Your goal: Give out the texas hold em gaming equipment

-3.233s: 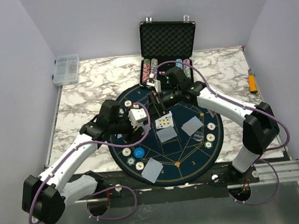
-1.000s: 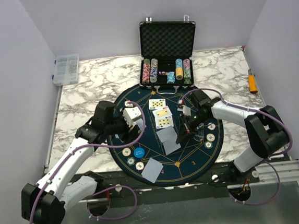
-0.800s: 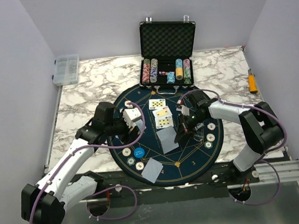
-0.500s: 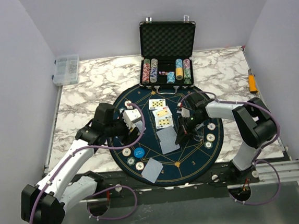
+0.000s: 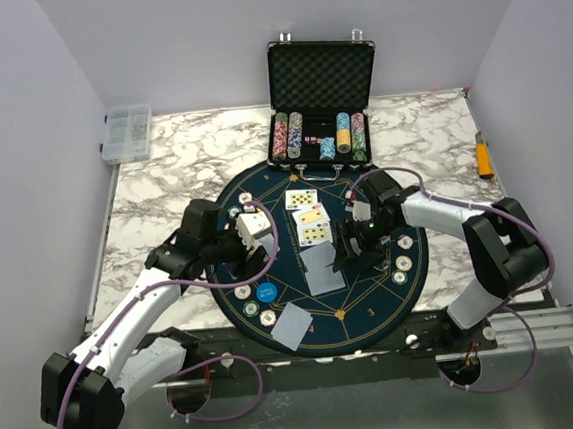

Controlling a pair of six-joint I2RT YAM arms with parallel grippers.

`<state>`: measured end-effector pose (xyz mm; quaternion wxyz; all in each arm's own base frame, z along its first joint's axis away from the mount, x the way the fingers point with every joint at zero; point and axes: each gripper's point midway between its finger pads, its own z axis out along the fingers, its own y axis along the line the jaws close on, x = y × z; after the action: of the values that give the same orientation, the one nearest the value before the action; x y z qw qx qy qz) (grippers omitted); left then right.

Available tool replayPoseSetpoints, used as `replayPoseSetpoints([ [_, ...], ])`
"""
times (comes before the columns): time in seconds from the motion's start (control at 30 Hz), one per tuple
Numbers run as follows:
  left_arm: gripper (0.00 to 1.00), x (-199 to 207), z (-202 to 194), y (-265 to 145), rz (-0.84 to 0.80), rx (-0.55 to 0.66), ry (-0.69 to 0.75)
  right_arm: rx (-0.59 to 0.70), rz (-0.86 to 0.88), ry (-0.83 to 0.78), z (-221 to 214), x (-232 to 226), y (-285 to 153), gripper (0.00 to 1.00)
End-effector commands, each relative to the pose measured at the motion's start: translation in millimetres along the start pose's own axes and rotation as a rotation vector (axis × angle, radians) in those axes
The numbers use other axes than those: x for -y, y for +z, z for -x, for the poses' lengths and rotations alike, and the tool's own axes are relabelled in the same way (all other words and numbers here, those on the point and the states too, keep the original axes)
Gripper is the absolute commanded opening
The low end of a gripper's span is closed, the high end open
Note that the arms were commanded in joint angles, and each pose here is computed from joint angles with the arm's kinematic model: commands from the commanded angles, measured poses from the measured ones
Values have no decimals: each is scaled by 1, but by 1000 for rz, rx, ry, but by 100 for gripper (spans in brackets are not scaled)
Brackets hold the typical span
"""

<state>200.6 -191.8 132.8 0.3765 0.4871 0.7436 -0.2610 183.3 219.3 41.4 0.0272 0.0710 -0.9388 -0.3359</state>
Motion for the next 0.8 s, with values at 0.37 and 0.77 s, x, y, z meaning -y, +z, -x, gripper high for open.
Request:
replayPoseSetpoints([
  [0.37, 0, 0, 47, 2, -22, 160, 225, 200, 441, -348, 54, -146, -87, 67],
  [0.77, 0, 3, 82, 14, -53, 184, 197, 395, 142, -543, 90, -157, -63, 1],
])
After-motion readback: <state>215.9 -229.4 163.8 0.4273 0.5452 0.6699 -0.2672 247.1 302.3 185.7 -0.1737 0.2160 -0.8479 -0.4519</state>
